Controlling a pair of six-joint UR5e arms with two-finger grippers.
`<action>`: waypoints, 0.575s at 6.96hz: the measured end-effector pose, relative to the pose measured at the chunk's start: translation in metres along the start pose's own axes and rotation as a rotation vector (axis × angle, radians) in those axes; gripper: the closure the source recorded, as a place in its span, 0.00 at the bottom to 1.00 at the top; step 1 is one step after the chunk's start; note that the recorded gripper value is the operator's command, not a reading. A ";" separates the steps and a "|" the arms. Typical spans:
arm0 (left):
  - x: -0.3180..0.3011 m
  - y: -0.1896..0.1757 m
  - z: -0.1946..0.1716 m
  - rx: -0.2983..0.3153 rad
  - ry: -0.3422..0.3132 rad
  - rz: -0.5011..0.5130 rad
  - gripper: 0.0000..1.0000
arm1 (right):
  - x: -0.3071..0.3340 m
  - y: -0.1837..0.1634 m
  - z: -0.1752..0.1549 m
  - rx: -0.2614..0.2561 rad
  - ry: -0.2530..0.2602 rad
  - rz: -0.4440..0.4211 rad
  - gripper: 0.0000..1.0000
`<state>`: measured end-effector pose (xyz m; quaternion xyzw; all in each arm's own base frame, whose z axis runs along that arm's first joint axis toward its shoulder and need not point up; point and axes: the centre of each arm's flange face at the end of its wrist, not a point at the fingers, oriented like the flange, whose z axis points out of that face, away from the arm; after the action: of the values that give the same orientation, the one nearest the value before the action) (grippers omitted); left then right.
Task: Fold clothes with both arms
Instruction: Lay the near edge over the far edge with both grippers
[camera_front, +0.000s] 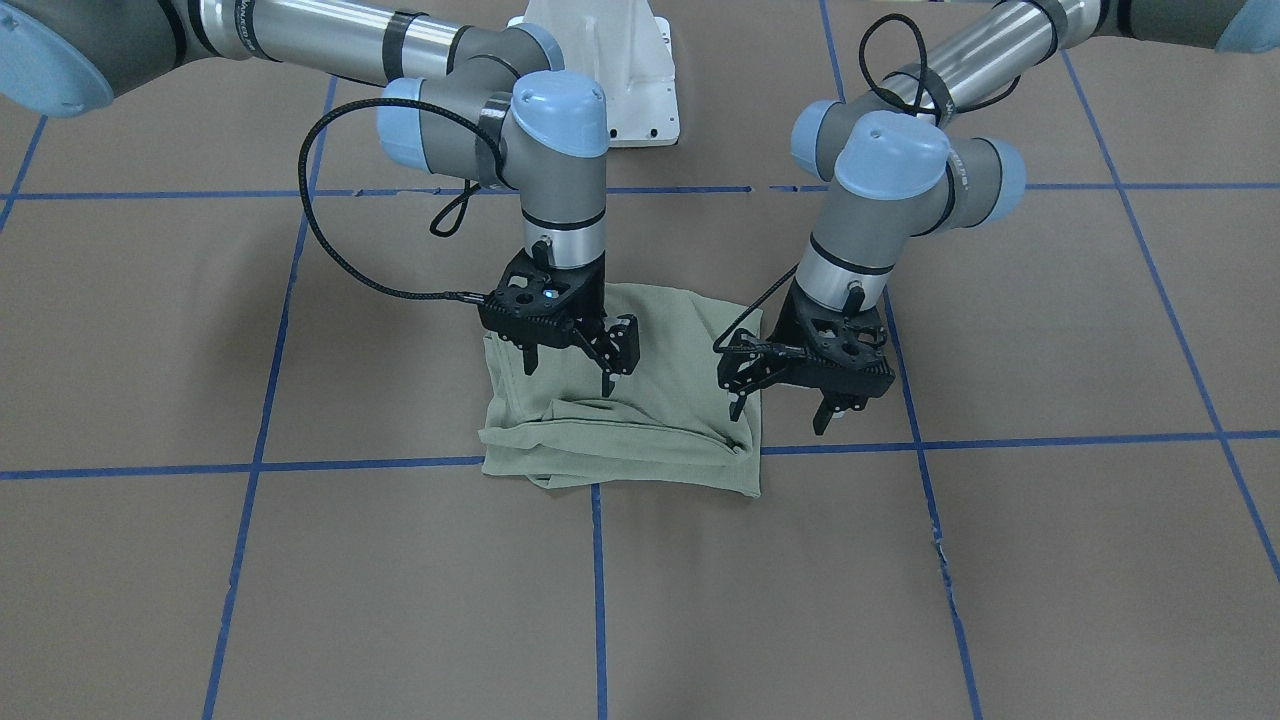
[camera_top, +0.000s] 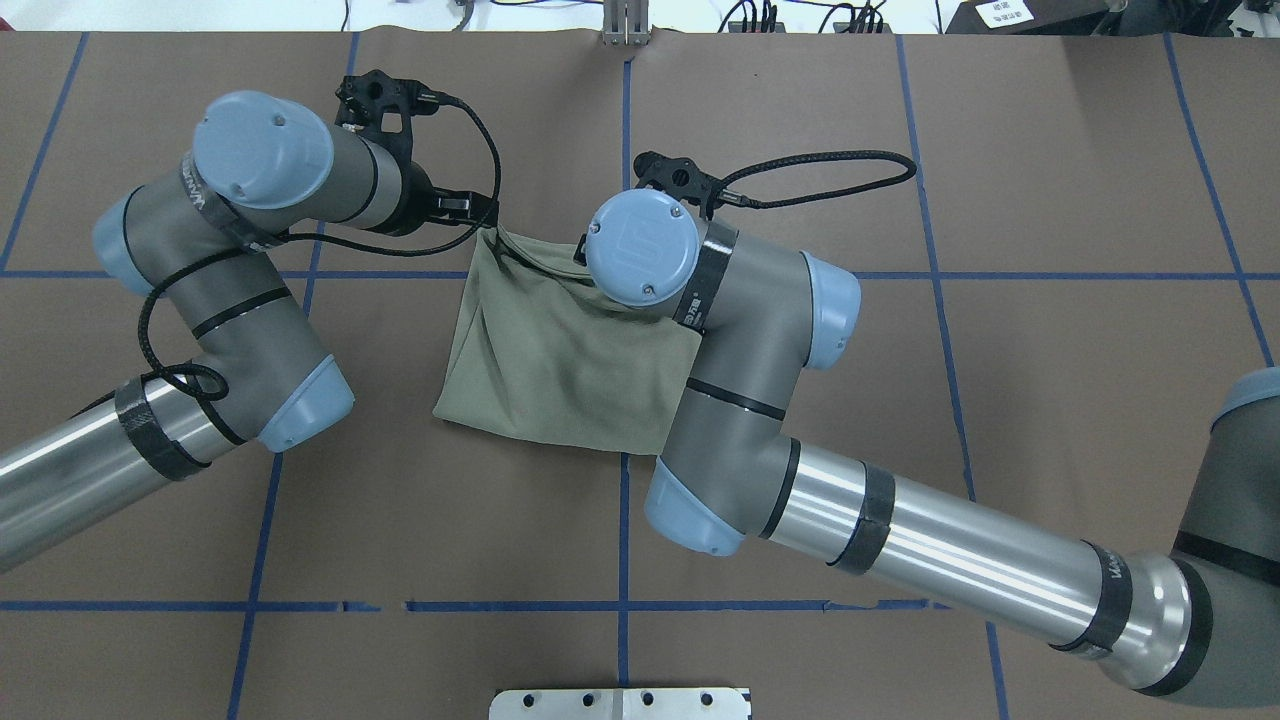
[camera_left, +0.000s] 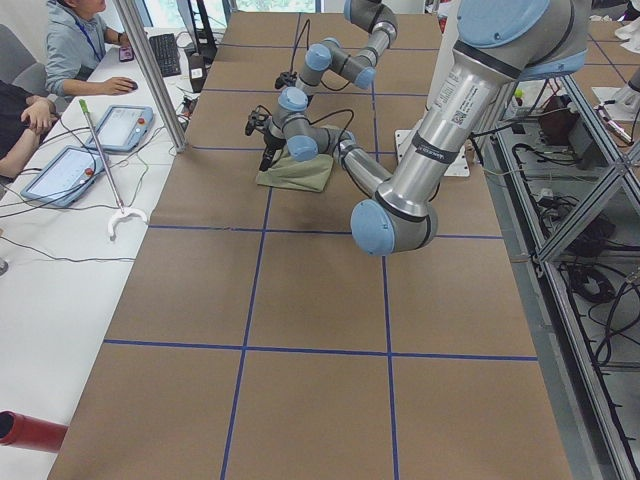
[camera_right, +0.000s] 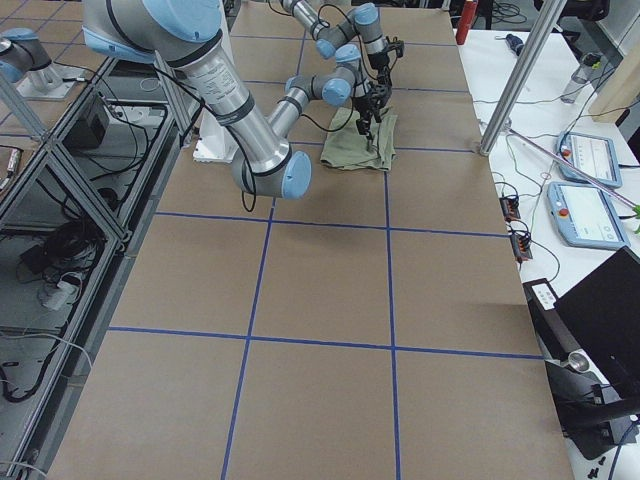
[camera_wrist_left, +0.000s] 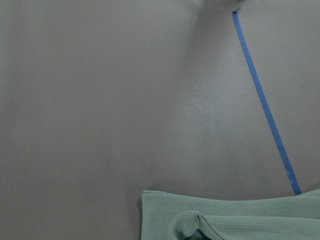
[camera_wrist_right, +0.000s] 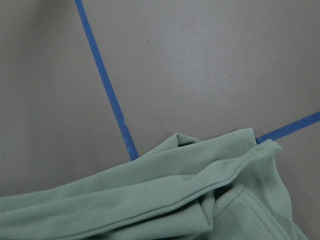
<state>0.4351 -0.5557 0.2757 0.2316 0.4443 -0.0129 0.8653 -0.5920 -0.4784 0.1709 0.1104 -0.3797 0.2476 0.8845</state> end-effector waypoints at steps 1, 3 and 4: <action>-0.004 -0.001 -0.002 -0.001 0.001 0.009 0.00 | 0.002 0.015 0.007 -0.012 0.027 -0.076 0.00; -0.006 -0.002 -0.003 -0.001 0.003 0.013 0.00 | 0.012 0.020 0.032 -0.018 0.107 -0.240 0.00; -0.006 -0.002 -0.004 0.000 0.003 0.013 0.00 | 0.016 0.016 0.043 -0.018 0.134 -0.271 0.00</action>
<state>0.4282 -0.5572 0.2777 0.2344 0.4440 -0.0069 0.8648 -0.6176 -0.4754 0.2126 0.1361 -0.3034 0.1294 0.9342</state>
